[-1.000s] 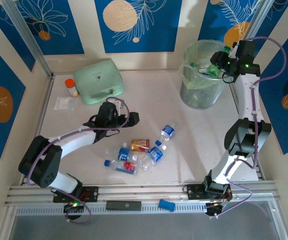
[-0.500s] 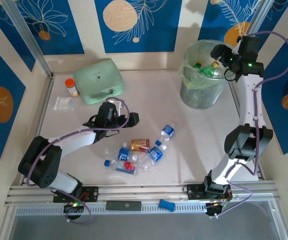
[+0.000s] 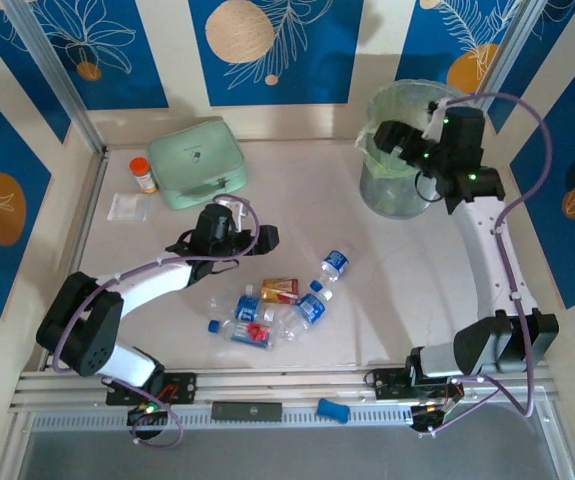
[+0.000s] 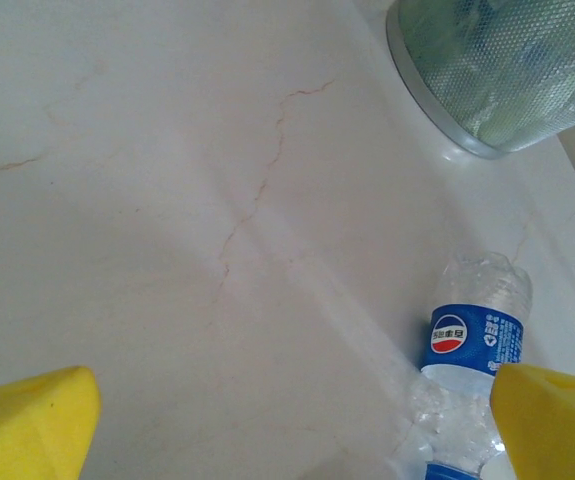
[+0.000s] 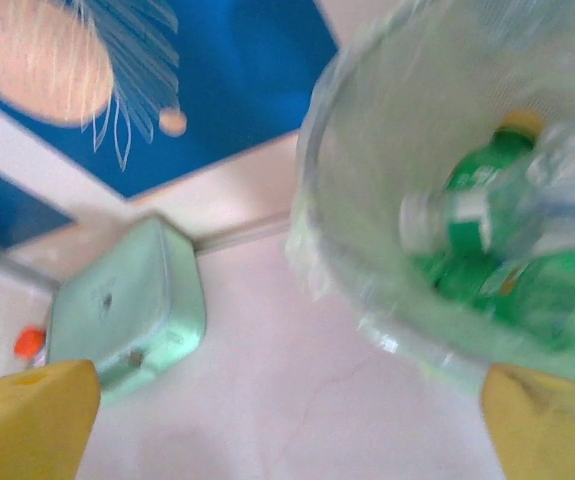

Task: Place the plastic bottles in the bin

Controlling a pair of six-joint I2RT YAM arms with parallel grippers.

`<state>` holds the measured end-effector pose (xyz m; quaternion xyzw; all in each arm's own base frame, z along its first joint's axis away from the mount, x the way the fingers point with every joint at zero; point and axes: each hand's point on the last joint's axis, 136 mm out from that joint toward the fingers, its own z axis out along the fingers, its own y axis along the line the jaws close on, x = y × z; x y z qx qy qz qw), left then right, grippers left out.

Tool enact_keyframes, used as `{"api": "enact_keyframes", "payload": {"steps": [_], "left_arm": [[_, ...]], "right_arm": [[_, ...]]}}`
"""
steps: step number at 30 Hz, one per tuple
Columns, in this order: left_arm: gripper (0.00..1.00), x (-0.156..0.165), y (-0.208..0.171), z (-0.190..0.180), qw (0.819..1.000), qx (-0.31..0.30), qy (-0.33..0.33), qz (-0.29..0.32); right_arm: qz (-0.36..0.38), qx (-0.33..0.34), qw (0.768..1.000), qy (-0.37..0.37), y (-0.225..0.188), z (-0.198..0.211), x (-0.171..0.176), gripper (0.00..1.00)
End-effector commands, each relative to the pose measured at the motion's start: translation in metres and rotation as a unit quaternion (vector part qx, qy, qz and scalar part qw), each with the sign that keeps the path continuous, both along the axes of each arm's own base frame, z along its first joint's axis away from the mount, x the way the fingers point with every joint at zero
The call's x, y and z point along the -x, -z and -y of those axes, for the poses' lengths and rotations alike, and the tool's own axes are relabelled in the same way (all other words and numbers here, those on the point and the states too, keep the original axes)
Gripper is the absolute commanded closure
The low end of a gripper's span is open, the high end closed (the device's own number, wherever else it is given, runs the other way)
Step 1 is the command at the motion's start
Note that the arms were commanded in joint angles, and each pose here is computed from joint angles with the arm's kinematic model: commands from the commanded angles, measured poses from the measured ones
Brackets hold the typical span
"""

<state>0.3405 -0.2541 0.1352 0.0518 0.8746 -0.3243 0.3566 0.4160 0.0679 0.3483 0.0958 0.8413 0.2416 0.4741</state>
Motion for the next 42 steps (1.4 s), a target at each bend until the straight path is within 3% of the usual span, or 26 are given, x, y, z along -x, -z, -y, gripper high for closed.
{"api": "enact_keyframes", "payload": {"steps": [1, 10, 15, 19, 25, 33, 42], "left_arm": [[0.0, 0.006, -0.025, 0.013, 1.0, 0.018, 0.022, 0.013], [0.0, 0.03, -0.024, 0.029, 0.998, -0.009, 0.07, 0.004], [0.0, 0.037, -0.01, 0.05, 0.993, -0.035, 0.111, -0.014], [0.01, 0.04, 0.001, 0.078, 0.987, -0.056, 0.147, -0.019], [0.0, 0.04, 0.014, 0.1, 0.982, -0.097, 0.158, -0.014], [0.0, 0.031, 0.016, 0.092, 0.984, -0.118, 0.134, 0.0], [0.0, 0.029, 0.016, 0.055, 0.99, -0.115, 0.08, 0.009]], "right_arm": [[-0.018, -0.024, 0.998, -0.05, 0.018, -0.035, 0.021, 0.01], [-0.141, -0.046, 0.987, -0.064, 0.123, -0.075, 0.059, 0.01], [-0.193, -0.063, 0.979, -0.032, 0.168, -0.07, 0.069, 0.01], [-0.226, -0.029, 0.973, 0.033, 0.196, -0.043, 0.077, 0.01], [-0.289, -0.041, 0.955, 0.061, 0.228, -0.034, 0.107, 0.01], [-0.318, -0.083, 0.943, 0.049, 0.252, -0.069, 0.143, 0.01], [-0.342, -0.086, 0.935, 0.034, 0.271, -0.102, 0.131, 0.0]]}}
